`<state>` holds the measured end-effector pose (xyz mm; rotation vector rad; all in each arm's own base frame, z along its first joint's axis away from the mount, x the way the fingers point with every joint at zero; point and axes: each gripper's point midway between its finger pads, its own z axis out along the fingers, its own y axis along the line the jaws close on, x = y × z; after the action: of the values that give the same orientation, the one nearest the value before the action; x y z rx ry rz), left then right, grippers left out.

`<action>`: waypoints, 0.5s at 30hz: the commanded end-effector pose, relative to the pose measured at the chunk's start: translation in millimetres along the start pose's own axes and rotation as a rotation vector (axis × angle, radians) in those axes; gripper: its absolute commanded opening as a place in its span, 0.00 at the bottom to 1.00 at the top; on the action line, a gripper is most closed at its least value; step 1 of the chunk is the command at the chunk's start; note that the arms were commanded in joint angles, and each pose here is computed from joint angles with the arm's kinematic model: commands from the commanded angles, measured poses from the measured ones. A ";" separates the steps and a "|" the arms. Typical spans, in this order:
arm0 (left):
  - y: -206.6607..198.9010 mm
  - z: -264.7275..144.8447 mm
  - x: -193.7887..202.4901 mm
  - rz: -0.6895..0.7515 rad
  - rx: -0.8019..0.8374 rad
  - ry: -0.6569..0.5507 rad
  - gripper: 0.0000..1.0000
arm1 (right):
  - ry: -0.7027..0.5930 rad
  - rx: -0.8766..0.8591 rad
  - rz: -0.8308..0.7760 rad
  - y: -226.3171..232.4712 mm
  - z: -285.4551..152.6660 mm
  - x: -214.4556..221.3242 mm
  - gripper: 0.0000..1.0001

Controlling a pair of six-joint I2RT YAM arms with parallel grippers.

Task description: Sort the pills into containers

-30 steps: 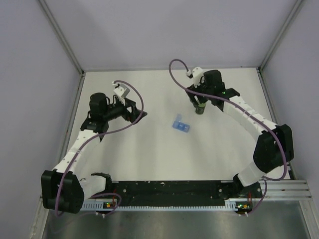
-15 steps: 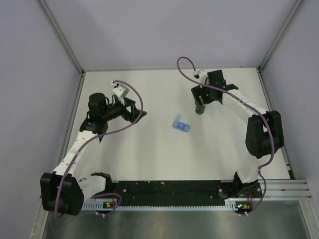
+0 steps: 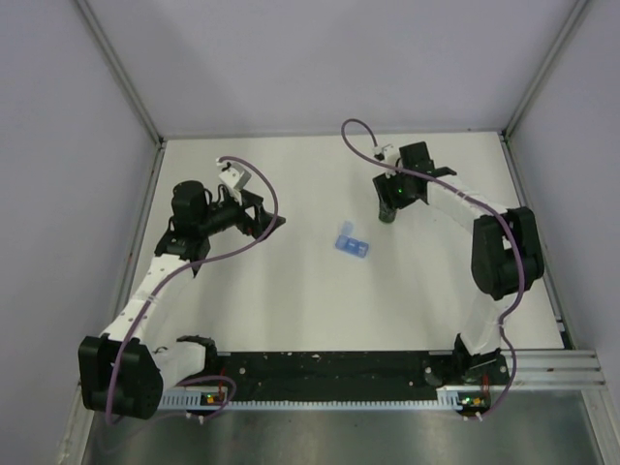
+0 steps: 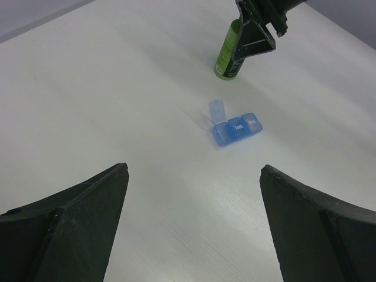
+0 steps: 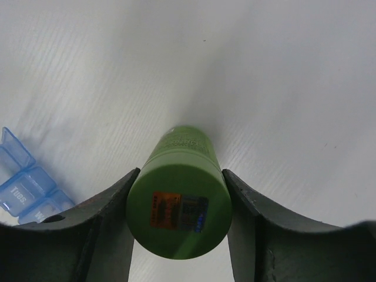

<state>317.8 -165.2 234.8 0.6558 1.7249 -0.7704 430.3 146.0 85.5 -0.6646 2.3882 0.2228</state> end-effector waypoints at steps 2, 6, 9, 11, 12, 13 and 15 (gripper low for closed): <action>-2.8 3.0 -9.8 0.025 0.036 -0.036 0.99 | -0.065 -0.019 0.017 -1.0 -8.0 -16.6 0.42; -10.3 11.8 -10.9 -0.003 0.112 -0.040 0.99 | -0.119 -0.074 0.008 10.1 -31.1 -38.5 0.24; -12.7 21.8 -21.5 0.013 0.140 -0.041 0.99 | -0.181 -0.147 0.007 25.5 -59.1 -62.4 0.15; -17.8 29.3 -33.5 0.040 0.153 -0.046 0.99 | -0.224 -0.210 0.007 38.2 -80.9 -77.8 0.10; -22.0 32.5 -40.5 0.046 0.162 -0.047 0.99 | -0.247 -0.240 0.004 45.2 -91.5 -85.4 0.09; -26.5 37.2 -45.3 0.080 0.170 -0.046 0.99 | -0.269 -0.273 0.000 52.6 -102.4 -92.8 0.08; -37.6 45.1 -57.7 0.107 0.188 -0.047 0.99 | -0.309 -0.342 -0.022 71.3 -122.1 -105.6 0.06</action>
<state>328.2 -201.5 232.8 0.7458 1.7339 -0.9043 409.5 176.3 135.6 -0.6930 2.3399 0.4880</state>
